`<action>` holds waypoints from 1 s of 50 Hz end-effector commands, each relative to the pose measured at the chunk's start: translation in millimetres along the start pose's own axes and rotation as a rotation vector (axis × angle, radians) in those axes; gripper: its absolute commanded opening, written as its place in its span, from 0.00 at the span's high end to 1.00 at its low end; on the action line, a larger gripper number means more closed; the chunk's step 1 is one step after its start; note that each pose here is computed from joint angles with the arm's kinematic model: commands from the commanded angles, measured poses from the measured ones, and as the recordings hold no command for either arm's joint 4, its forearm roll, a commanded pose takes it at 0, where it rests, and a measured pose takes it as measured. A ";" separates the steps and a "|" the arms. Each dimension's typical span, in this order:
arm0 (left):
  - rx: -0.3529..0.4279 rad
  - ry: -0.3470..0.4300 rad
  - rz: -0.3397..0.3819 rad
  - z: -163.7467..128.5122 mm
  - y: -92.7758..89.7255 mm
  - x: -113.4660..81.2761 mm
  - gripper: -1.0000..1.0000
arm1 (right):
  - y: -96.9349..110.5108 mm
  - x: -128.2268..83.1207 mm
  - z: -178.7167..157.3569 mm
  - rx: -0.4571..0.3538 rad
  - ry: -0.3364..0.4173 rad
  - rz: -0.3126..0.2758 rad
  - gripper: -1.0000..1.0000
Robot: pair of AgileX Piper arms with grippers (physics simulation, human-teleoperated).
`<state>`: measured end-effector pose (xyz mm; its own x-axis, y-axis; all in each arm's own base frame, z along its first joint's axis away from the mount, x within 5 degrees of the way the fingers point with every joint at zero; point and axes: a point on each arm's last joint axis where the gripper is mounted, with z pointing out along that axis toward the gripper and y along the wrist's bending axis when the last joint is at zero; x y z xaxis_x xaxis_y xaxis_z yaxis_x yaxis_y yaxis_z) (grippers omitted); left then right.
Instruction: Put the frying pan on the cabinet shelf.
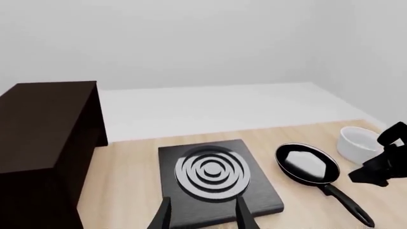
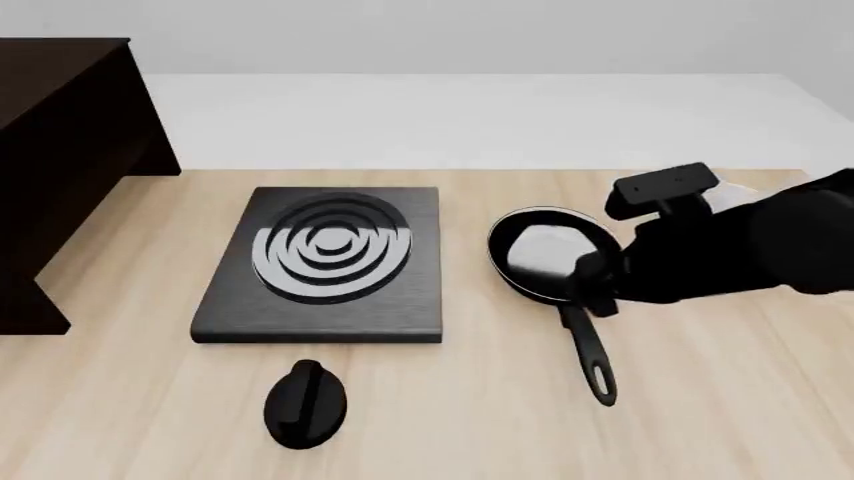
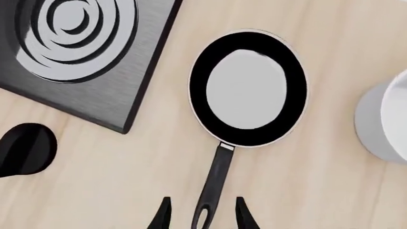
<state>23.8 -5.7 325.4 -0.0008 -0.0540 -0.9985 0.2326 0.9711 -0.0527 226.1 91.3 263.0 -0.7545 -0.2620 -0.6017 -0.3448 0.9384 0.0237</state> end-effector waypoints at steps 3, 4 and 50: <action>0.008 0.012 0.011 4.1 0.1 6.3 0.00 | -5.5 9.9 30.2 0.014 0.052 0.013 0.00; 0.009 0.011 0.010 3.8 0.0 6.1 0.00 | -5.0 9.5 31.6 0.013 0.053 0.013 0.00; 0.025 0.036 0.011 6.9 0.0 16.7 0.00 | -7.4 81.4 108.2 0.020 0.181 0.053 0.00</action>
<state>29.9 -7.9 310.8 -0.0292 -0.0361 -0.9989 0.2540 0.9663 -0.0423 233.5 90.4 142.1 -0.8501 -0.2471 -0.4651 -0.2968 0.9543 0.0356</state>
